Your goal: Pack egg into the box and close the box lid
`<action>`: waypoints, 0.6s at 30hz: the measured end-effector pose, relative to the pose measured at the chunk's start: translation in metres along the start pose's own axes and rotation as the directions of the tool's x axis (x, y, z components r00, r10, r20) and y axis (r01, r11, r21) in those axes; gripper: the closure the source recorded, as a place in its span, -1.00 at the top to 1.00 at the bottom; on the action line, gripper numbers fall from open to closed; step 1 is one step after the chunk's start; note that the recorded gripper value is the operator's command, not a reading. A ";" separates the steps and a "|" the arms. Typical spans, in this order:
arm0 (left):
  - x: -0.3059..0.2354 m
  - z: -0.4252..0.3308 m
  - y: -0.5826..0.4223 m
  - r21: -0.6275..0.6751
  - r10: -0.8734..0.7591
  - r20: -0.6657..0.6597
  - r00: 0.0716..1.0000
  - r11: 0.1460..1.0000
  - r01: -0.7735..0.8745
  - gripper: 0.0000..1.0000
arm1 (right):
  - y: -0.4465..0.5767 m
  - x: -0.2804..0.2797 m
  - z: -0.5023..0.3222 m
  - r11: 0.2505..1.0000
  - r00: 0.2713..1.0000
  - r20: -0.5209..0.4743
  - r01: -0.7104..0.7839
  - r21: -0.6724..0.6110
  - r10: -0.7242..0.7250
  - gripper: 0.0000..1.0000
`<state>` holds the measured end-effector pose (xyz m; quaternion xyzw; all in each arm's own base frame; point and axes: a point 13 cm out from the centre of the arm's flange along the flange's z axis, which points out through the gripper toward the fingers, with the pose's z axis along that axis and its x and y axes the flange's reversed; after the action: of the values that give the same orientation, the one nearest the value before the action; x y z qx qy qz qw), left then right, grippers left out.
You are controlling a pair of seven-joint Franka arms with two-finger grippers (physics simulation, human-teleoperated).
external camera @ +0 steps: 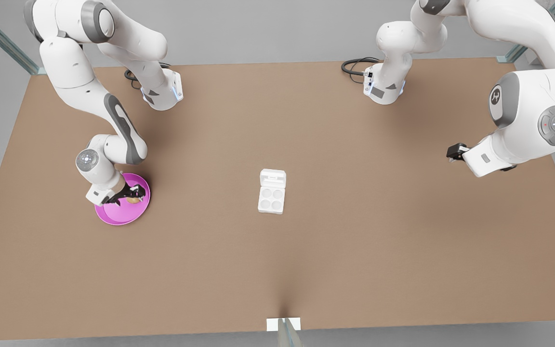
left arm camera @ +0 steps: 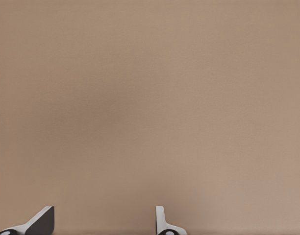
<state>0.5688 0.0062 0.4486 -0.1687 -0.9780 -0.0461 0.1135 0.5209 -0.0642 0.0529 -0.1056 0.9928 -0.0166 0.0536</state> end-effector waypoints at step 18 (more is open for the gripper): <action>-0.002 0.003 0.000 0.001 0.002 -0.005 1.000 1.000 -0.002 1.00 | -0.017 0.021 0.004 1.000 1.000 -0.008 -0.021 0.003 0.021 1.00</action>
<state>0.5700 0.0060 0.4449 -0.1695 -0.9776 -0.0456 0.1159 0.5044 -0.0852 0.0473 -0.0951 0.9941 -0.0176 0.0498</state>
